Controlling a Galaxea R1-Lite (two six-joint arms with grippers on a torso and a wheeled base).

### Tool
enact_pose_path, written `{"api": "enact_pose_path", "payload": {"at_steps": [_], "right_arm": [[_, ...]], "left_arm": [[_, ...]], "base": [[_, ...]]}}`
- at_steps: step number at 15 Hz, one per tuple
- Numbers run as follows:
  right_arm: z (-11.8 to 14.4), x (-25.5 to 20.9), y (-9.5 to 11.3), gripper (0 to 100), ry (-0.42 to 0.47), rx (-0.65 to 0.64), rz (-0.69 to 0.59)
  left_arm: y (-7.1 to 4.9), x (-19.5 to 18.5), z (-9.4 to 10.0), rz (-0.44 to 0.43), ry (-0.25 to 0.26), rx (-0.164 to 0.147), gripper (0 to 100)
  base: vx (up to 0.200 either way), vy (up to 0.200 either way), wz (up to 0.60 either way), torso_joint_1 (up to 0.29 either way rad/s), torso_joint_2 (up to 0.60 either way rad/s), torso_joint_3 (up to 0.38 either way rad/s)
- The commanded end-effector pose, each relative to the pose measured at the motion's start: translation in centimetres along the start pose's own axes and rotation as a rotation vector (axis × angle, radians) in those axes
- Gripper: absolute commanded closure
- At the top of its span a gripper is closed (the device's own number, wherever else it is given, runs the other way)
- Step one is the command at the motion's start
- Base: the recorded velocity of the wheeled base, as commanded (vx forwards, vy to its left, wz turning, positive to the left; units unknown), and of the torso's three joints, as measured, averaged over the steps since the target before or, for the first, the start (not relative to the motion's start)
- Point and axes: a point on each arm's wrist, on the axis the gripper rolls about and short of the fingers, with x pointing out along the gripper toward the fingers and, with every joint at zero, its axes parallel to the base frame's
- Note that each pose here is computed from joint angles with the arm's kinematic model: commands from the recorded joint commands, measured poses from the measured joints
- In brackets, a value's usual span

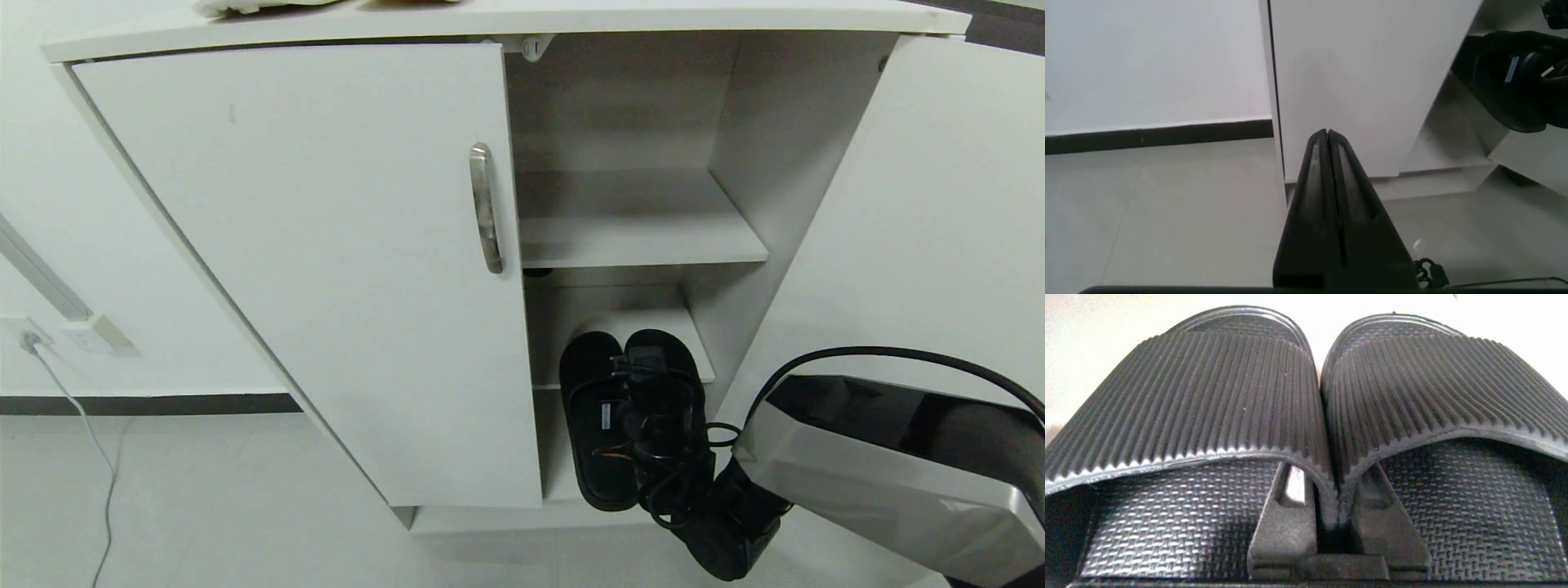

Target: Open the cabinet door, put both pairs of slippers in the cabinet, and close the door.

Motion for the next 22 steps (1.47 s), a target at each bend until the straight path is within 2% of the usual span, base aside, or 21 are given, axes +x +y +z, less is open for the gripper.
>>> {"api": "enact_pose_path", "payload": {"at_steps": [1,6,9,22], "right_arm": [[0.0,0.1,0.0,100,-0.001,0.001,-0.001],[0.0,0.8,-0.8,100,-0.002,0.005,0.007],[0.1,1.7,-0.7,100,0.001,0.005,0.033],[3.0,8.4,-0.4,100,-0.014,0.020,-0.029]], "left_arm": [[0.0,0.0,0.0,0.000,0.001,0.000,100],[0.0,0.0,0.0,0.000,0.001,0.000,100],[0.0,0.0,0.0,0.001,0.001,-0.003,100],[0.0,0.0,0.0,0.001,0.001,-0.003,100]], "base": [[0.000,0.000,0.00,0.000,0.00,0.000],[0.000,0.000,0.00,0.000,0.00,0.000],[0.000,0.000,0.00,0.000,0.00,0.000],[0.000,0.000,0.00,0.000,0.00,0.000]]}}
